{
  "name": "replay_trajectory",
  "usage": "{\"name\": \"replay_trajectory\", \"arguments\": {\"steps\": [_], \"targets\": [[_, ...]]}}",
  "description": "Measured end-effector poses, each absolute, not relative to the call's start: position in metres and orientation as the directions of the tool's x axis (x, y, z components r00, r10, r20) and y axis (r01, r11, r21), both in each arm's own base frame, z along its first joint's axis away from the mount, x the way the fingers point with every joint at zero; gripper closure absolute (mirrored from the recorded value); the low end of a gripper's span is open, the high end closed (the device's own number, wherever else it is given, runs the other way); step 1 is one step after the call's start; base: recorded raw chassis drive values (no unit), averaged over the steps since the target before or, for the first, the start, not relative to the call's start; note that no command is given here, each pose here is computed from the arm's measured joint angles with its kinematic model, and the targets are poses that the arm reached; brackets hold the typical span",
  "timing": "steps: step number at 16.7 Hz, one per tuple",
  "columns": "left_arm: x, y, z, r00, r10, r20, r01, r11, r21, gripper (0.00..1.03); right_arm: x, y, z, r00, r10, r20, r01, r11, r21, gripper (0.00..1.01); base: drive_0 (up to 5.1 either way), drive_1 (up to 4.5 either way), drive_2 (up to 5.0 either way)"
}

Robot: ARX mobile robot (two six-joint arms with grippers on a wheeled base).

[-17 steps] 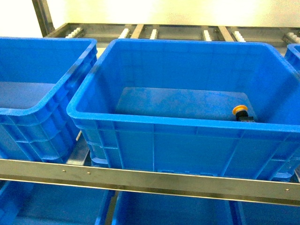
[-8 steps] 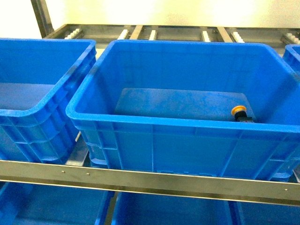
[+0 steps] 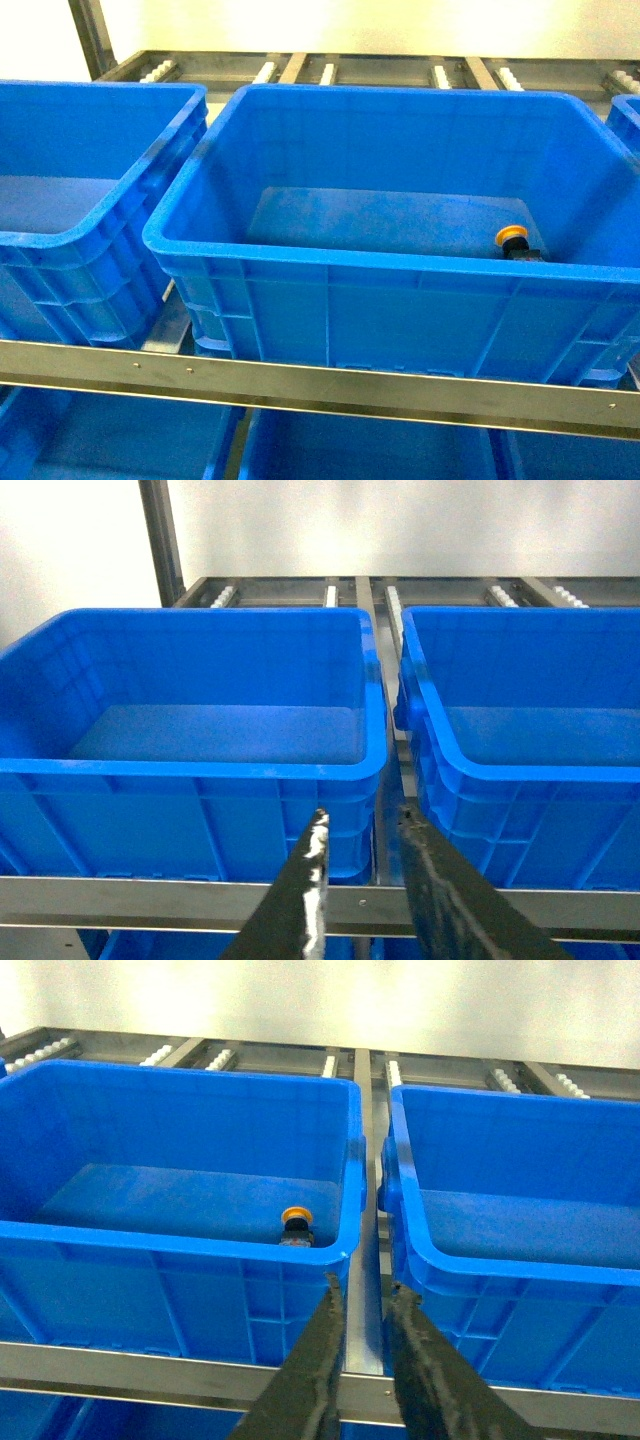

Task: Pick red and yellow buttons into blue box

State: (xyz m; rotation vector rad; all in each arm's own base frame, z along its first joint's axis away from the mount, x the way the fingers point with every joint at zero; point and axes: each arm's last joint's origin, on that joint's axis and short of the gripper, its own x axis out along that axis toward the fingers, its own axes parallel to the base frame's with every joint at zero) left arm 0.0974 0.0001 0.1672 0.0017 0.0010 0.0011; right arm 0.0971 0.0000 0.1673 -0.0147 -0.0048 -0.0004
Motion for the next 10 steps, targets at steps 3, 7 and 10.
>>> {"name": "replay_trajectory", "arguments": {"steps": [3,7,10], "targets": [[0.0974,0.0001,0.1672,1.000,0.001,-0.001,-0.001,1.000,0.002,0.55,0.0971,0.0000,0.1673,1.000,0.000,0.005,0.000,1.000,-0.015,0.60,0.0,0.00,0.0],[0.0974,0.0001,0.1672,1.000,0.001,-0.001,-0.001,1.000,0.002,0.17,0.0971,0.0000,0.1673,1.000,0.000,0.005,0.000,1.000,-0.015,0.21,0.0,0.00,0.0],[0.0974,0.0001,0.1672,1.000,0.001,-0.001,-0.001,1.000,0.003,0.05,0.0971,0.0000,0.1673,1.000,0.000,0.005,0.000,1.000,-0.014,0.01,0.0,0.00,0.0]]}}
